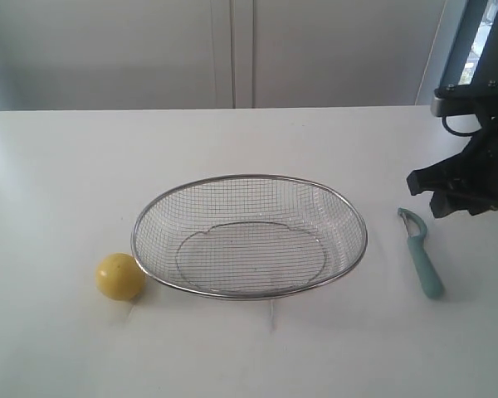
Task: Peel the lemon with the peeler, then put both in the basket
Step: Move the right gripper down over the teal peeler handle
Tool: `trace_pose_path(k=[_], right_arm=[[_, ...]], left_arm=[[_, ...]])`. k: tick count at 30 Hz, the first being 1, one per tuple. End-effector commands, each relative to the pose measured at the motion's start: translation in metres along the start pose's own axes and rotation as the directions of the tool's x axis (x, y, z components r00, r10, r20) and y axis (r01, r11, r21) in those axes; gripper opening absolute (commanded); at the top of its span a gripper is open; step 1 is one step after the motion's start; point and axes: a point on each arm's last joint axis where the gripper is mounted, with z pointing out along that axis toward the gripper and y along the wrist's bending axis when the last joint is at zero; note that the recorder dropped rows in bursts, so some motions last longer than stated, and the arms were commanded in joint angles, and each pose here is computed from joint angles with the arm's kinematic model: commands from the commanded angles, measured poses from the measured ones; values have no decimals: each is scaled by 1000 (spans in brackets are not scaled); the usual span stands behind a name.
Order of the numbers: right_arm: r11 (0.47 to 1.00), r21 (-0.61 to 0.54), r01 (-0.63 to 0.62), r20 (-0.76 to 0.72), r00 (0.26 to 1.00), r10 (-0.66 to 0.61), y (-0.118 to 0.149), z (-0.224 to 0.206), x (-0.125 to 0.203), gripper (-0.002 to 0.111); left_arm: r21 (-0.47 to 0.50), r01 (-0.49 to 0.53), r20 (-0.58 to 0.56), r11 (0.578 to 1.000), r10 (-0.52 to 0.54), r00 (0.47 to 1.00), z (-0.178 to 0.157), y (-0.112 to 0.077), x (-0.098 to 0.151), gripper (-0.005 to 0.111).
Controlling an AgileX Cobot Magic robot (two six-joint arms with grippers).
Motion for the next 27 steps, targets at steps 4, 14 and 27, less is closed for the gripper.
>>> trace_pose_path(k=[4,14,27], right_arm=[[996,-18,-88,-38,996,87,1,18,-2,45],[993,-22,-116,-105,988,113,1,48,1,45],[988,-33,-150,-139,980,144,2,73,2,45]], left_arm=[[6,5,3,1000,-5,1000,0,0,1,0],[6,5,3,1000,-5,1000,0,0,1,0],[6,5,3,1000,-5,1000,0,0,1,0]])
